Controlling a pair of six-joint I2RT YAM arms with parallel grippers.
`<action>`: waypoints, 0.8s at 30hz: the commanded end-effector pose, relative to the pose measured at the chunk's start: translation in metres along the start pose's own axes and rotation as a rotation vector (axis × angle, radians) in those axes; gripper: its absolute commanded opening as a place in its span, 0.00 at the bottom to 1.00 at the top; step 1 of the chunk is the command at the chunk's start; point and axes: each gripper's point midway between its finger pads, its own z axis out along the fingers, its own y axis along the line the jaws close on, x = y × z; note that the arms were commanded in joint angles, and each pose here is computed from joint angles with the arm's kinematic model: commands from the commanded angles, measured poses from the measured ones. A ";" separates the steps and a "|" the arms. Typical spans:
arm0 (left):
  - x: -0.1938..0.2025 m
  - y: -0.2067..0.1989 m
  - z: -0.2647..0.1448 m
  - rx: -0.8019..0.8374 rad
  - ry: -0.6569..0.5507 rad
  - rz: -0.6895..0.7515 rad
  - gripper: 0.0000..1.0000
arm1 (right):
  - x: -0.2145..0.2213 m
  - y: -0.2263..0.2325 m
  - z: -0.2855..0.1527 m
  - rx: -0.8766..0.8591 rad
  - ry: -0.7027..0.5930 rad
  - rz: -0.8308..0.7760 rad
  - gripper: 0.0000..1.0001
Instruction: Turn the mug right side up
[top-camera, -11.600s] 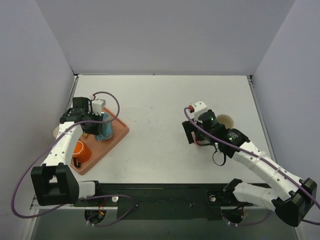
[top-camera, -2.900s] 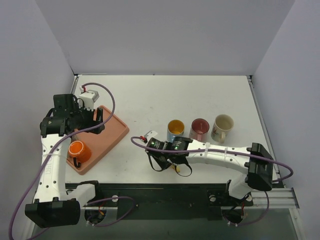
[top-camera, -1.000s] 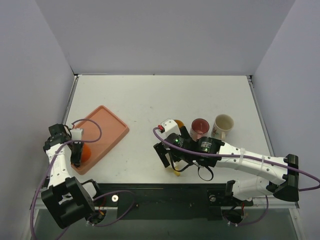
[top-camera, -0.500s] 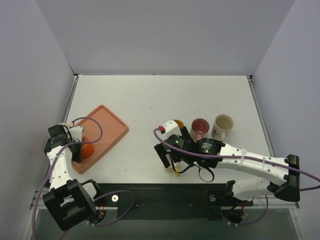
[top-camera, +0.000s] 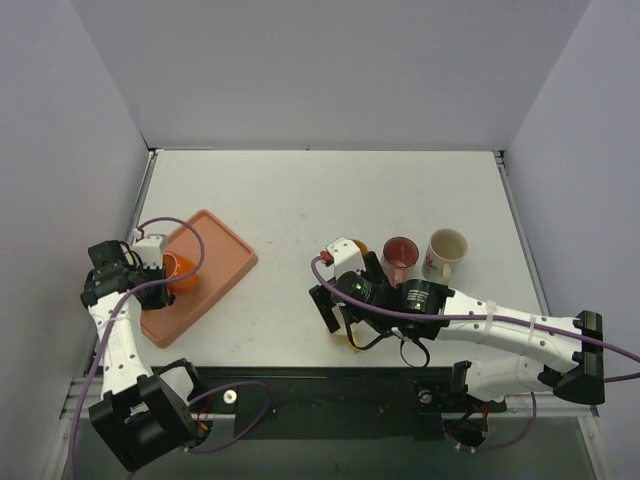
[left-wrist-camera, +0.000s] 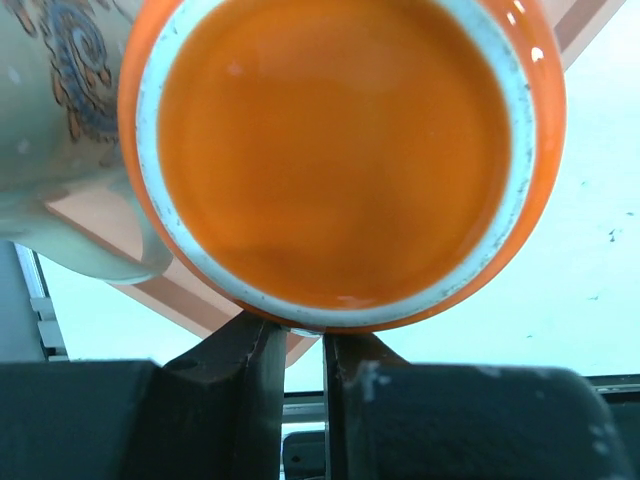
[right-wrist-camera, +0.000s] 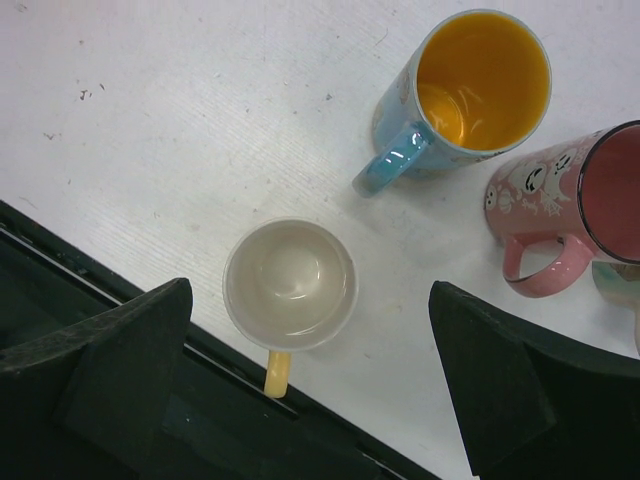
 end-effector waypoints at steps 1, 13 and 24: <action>-0.065 -0.006 -0.022 0.033 -0.218 0.017 0.00 | -0.014 -0.001 -0.001 0.029 -0.062 0.017 1.00; -0.137 -0.084 -0.072 0.237 -0.350 0.156 0.00 | -0.046 -0.008 -0.010 0.061 -0.180 0.045 1.00; -0.176 -0.161 -0.140 0.520 -0.455 0.218 0.00 | -0.104 -0.018 -0.041 -0.064 -0.484 0.224 1.00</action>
